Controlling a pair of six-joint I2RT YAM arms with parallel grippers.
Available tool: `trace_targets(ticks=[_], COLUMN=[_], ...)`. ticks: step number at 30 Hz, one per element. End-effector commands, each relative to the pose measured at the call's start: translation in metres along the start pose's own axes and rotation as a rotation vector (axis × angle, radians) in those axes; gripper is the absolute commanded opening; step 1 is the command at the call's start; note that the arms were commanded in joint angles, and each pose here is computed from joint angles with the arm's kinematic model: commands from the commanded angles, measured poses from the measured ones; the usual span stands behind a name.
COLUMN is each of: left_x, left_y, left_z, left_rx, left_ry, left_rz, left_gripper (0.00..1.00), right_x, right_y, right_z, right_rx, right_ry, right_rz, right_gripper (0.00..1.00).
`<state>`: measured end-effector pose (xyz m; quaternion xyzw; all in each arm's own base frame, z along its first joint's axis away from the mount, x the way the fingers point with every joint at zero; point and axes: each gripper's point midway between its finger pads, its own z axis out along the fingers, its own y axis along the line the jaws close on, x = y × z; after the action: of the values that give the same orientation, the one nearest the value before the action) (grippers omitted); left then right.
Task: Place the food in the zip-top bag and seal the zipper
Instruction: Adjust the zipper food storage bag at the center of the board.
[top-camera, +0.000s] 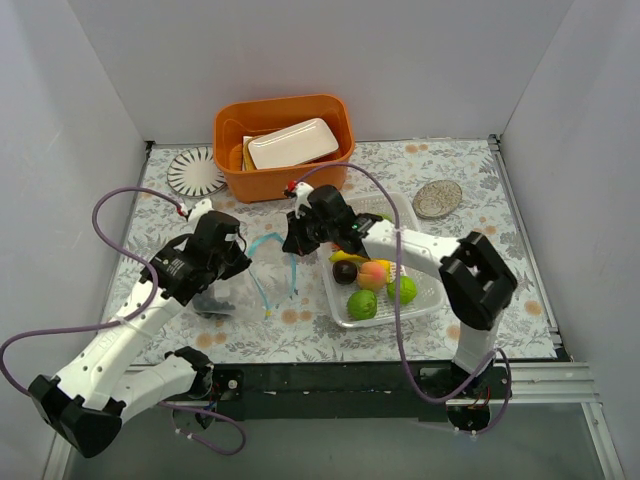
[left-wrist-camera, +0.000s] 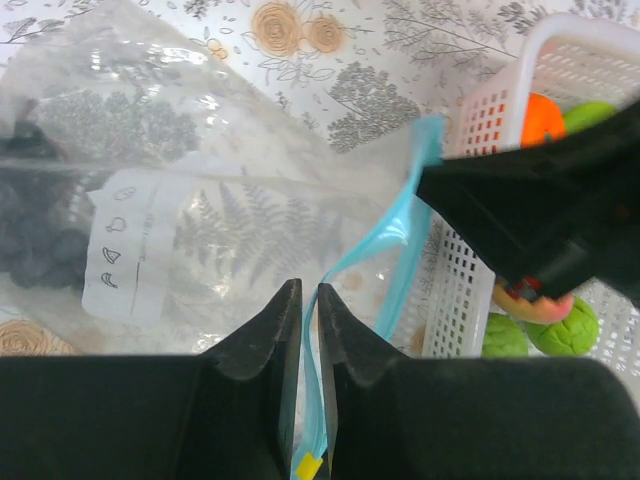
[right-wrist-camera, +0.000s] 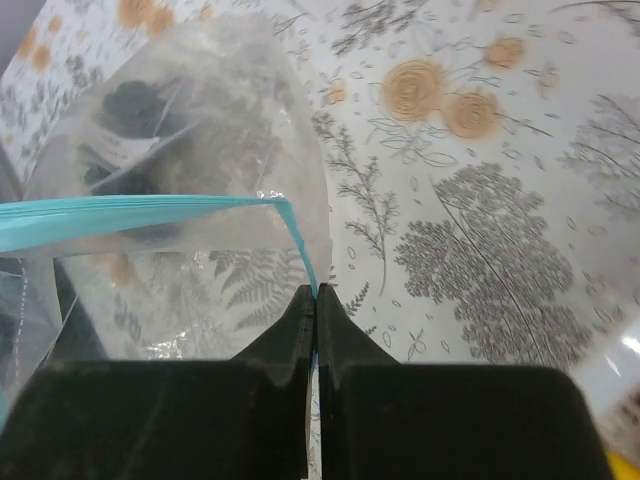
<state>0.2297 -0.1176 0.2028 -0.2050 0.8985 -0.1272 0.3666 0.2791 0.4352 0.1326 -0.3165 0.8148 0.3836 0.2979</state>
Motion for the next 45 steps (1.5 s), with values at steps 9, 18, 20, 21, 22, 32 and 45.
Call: trace_targets(ticks=[9, 18, 20, 21, 22, 32, 45], left_x=[0.036, 0.003, -0.005, -0.006, -0.007, 0.004, 0.014], left_y=[-0.001, -0.024, -0.027, -0.026, -0.027, -0.022, -0.008], left_z=[0.047, 0.008, -0.001, -0.002, -0.004, 0.005, 0.028], left_rx=[-0.065, 0.067, 0.084, 0.081, 0.086, 0.082, -0.002], left_ry=[0.153, 0.049, 0.028, 0.026, 0.026, 0.048, 0.058], left_rz=[0.042, -0.022, -0.026, -0.025, -0.023, 0.012, 0.037], left_gripper=[0.11, 0.0, 0.0, 0.0, 0.0, 0.0, 0.0], right_x=[-0.065, -0.066, -0.066, -0.064, -0.062, -0.057, -0.082], right_y=[0.006, -0.025, -0.024, -0.026, -0.027, -0.017, -0.045], right_z=[-0.026, -0.013, -0.002, 0.001, 0.002, 0.01, -0.08], right_rx=[0.199, 0.406, 0.389, 0.393, 0.398, 0.298, 0.381], right_ry=[-0.435, -0.342, -0.307, -0.291, -0.268, -0.228, -0.315], right_rz=[0.13, 0.161, 0.153, 0.157, 0.161, 0.155, 0.145], right_gripper=[0.01, 0.01, 0.01, 0.01, 0.01, 0.01, 0.64])
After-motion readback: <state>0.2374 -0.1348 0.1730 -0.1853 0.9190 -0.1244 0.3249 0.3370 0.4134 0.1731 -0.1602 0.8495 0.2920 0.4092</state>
